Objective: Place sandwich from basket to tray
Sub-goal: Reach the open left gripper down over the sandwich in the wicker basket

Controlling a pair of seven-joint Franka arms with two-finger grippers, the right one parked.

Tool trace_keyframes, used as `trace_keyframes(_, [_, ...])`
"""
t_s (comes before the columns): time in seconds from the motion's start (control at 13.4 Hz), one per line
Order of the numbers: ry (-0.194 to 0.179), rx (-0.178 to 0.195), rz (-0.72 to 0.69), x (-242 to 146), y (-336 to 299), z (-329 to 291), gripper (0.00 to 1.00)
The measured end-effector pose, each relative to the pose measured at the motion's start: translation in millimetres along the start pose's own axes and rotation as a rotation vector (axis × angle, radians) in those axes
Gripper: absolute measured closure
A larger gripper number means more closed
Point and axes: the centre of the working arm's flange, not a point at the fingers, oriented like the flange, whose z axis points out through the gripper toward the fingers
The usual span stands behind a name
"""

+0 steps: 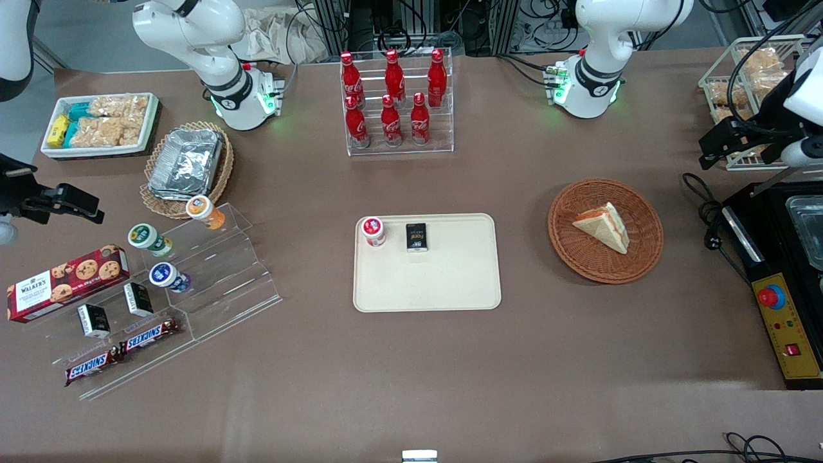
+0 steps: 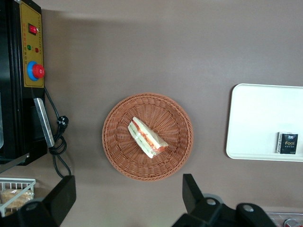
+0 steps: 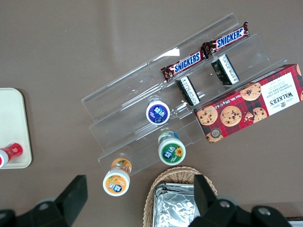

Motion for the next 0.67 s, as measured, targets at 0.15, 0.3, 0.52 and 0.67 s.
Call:
trace_keyframes(0.15, [-0.009,0.001,0.000,2.3,0.3,4.1,0.00])
trace_keyframes(0.3, [-0.019,0.002,-0.009,4.8,0.4,8.8,0.00])
trace_keyframes(0.52, [-0.053,0.011,-0.178,12.6,1.6,26.9,0.00])
trace_keyframes(0.67, [-0.056,0.015,-0.318,19.3,2.9,51.3,0.00])
